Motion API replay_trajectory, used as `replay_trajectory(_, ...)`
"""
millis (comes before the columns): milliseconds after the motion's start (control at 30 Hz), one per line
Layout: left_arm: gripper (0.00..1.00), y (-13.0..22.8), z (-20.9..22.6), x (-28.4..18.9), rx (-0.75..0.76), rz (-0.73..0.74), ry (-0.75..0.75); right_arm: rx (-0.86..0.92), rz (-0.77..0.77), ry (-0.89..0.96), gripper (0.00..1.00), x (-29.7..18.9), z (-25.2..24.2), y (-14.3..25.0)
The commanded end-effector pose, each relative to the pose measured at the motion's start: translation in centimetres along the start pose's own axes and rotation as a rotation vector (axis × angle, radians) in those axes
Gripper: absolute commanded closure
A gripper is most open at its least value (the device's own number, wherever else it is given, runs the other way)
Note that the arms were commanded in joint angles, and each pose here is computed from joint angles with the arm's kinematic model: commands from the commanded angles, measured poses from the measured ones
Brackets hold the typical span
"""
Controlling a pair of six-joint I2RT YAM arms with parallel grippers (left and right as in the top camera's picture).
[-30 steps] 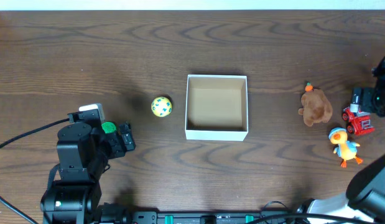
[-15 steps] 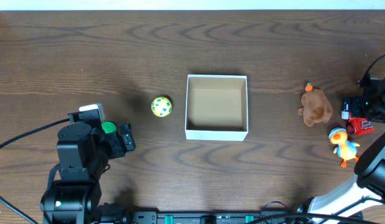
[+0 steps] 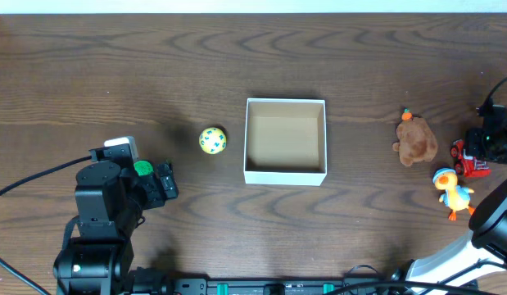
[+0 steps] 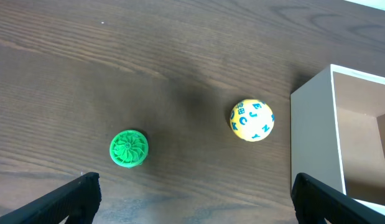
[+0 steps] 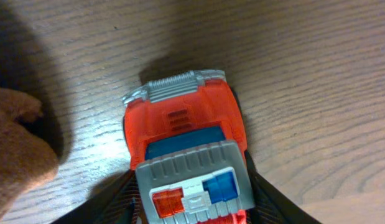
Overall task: Pack container
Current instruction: 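Reach the right gripper to the red toy fire truck and grasp it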
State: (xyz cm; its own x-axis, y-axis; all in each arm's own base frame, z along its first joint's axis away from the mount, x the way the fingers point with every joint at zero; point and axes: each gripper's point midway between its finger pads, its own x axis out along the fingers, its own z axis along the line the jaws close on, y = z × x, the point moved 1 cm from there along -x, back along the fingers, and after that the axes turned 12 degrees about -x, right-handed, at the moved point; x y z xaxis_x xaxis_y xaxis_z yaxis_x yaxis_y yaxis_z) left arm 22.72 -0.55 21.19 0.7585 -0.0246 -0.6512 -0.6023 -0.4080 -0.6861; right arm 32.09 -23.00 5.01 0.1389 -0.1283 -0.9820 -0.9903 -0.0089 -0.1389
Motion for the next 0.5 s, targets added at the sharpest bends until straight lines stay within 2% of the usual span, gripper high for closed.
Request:
replay_trajectory(0,0.02,-0.59,-0.21,-0.44,-0.004,-0.016,0.007,0.013,-0.020,-0.005,0.56,-0.32,-0.27,-0.43)
replay_trajectory(133,0.02,-0.59,-0.21,-0.44,-0.004,-0.016,0.007,0.013,-0.037,-0.028,0.63,-0.34,0.10,-0.72)
replay_trajectory(333,0.02,-0.61,-0.22,-0.45,-0.004,-0.017,0.007,0.012,-0.047,-0.041,0.66,-0.37,0.35,-0.89)
replay_trajectory(467,0.02,-0.59,-0.21,-0.44,-0.004,-0.016,0.007,0.038,-0.067,-0.061,0.72,-0.43,0.66,-1.29)
